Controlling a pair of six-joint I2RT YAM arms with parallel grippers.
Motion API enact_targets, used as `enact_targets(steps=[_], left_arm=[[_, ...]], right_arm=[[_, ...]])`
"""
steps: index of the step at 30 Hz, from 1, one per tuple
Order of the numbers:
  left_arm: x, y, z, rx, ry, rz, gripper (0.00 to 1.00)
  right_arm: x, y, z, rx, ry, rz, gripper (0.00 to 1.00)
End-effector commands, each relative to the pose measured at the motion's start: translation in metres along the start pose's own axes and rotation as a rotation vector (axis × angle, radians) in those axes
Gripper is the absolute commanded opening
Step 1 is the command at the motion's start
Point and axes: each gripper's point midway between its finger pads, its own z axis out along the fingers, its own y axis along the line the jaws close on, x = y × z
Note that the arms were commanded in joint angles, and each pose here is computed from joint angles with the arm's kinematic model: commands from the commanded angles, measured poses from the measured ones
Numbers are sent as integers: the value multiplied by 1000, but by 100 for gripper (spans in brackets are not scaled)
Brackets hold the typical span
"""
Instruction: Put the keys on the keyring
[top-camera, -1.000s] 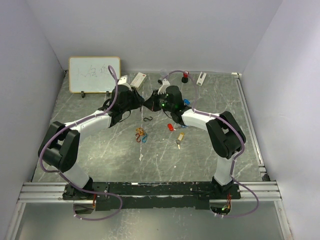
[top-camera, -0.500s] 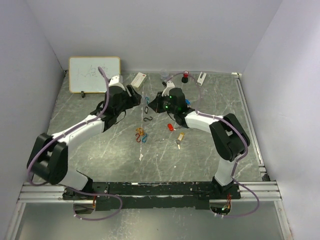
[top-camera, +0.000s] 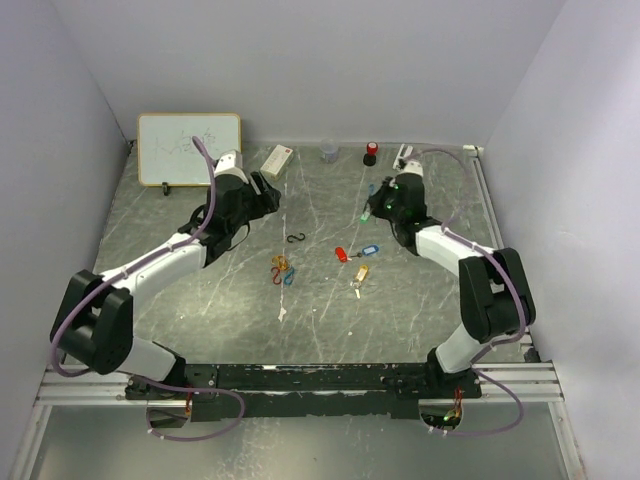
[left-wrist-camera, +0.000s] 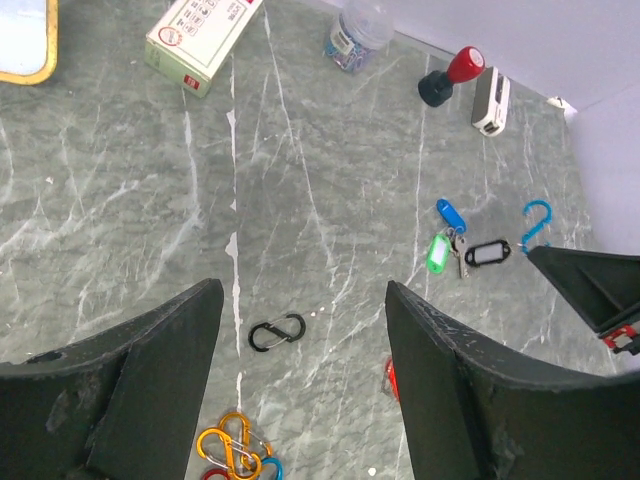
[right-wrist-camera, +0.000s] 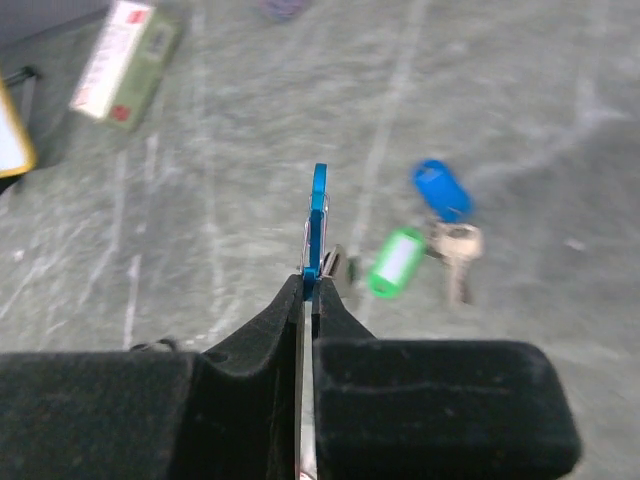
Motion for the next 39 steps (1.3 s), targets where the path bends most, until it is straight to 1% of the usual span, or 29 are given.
enact_targets(steps=[1,8,12,19,20,21,22,23,24,25,26,28,33,35,39], left_arm=[[3,-6,4,40,10,-2,76],[12,-7,8,58,36,-4,75],[17,-6,9,61,47,-1,75],[25,-7,15,71,76,2,75],[26,-7,15,74,79,2,75],[27,-8,16,75,81,2,75],[27,-8,16,76,80,1,75],[27,-8,16,77,82,2,75],[27,-8,17,78,83,4,75],[27,-8,17,77,84,5,75],[28,-8,18,78,86,6,75],[31,-8,19,79,98,9,75],[49,-3,22,78,152,13,74],[57,-1,23,74,179,19,73],[73,11,23,41,229,35,73]], right_arm=[[-2,-63,-20,202,-21,85,0],[8,-111,-31,314,8,167,0],[18,-132,-32,339,33,222,0],[33,-150,-30,365,69,281,1],[33,-150,-29,363,71,287,6],[34,-151,-29,361,74,290,15],[35,-151,-29,360,72,293,29],[34,-150,-30,354,69,294,40],[32,-149,-30,345,62,289,48],[30,-147,-31,340,58,283,53],[28,-146,-31,334,54,275,55],[24,-141,-33,312,45,256,56],[21,-110,-29,240,59,143,57],[26,-90,-25,204,93,68,57],[54,-51,-17,155,210,-84,55]])
